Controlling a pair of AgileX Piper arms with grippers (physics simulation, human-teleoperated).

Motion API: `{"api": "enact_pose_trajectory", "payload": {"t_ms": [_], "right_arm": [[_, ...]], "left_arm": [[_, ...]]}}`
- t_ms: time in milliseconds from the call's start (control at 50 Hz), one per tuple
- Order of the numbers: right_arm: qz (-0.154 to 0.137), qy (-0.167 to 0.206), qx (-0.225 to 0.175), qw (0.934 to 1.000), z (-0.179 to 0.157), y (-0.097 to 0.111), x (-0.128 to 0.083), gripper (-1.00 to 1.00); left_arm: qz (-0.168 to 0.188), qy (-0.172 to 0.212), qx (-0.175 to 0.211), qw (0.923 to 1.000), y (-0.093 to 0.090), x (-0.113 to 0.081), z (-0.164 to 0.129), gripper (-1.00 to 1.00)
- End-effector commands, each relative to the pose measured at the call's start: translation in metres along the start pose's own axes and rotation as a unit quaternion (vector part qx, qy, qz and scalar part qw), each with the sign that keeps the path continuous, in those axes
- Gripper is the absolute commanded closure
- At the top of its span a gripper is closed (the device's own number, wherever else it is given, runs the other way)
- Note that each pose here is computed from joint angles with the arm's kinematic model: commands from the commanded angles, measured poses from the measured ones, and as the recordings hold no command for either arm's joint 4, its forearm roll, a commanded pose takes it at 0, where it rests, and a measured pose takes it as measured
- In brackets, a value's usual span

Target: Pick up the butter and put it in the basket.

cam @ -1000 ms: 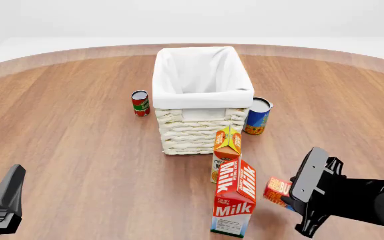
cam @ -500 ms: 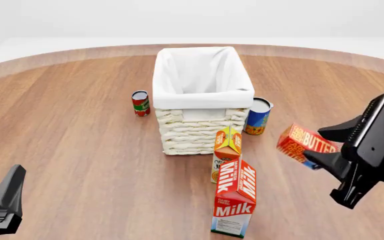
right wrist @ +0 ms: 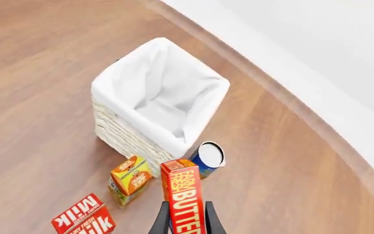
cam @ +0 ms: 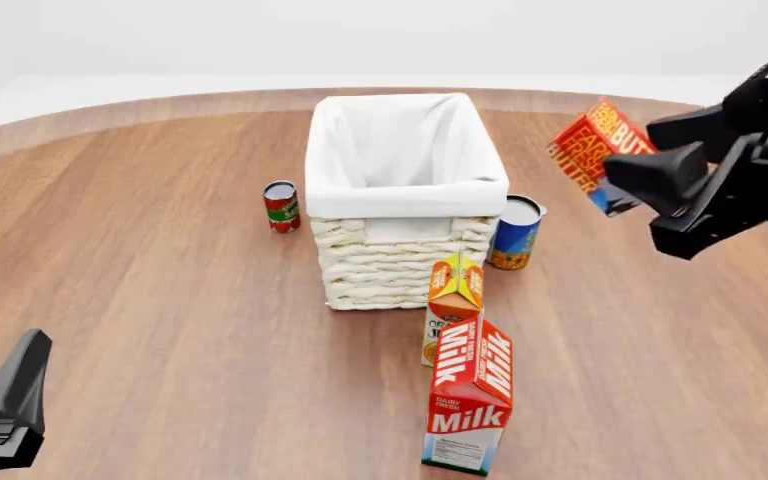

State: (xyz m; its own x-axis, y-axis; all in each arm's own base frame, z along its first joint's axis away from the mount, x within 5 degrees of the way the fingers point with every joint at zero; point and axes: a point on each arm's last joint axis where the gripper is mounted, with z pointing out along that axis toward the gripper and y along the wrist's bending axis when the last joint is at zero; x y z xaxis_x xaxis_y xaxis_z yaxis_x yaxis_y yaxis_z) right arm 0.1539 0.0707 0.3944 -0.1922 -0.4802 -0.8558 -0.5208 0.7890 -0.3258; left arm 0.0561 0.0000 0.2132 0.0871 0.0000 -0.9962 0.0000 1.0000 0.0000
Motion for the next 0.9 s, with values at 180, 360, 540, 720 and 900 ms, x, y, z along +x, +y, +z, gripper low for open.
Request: {"api": "enact_pose_trajectory", "payload": {"t_ms": [180, 360, 540, 720, 900], "right_arm": [[0.117, -0.120, -0.005, 0.9860, -0.032, -0.010, -0.059, 1.00], [0.137, -0.176, -0.042, 0.9738, -0.046, 0.000, -0.069, 1.00], [0.176, -0.228, -0.057, 0.9560, -0.050, 0.002, -0.077, 1.00], [0.181, -0.250, -0.073, 0.9485, -0.035, 0.005, -0.097, 1.00], [0.179, -0.256, -0.082, 0.9465, -0.022, 0.008, -0.115, 1.00]], "left_arm": [[0.000, 0.000, 0.000, 1.0000, 0.000, 0.000, 0.000, -1.00], [0.000, 0.000, 0.000, 1.0000, 0.000, 0.000, 0.000, -1.00], [0.000, 0.000, 0.000, 1.0000, 0.000, 0.000, 0.000, -1.00], [0.000, 0.000, 0.000, 1.0000, 0.000, 0.000, 0.000, -1.00], [0.000, 0.000, 0.000, 1.0000, 0.000, 0.000, 0.000, -1.00]]}}
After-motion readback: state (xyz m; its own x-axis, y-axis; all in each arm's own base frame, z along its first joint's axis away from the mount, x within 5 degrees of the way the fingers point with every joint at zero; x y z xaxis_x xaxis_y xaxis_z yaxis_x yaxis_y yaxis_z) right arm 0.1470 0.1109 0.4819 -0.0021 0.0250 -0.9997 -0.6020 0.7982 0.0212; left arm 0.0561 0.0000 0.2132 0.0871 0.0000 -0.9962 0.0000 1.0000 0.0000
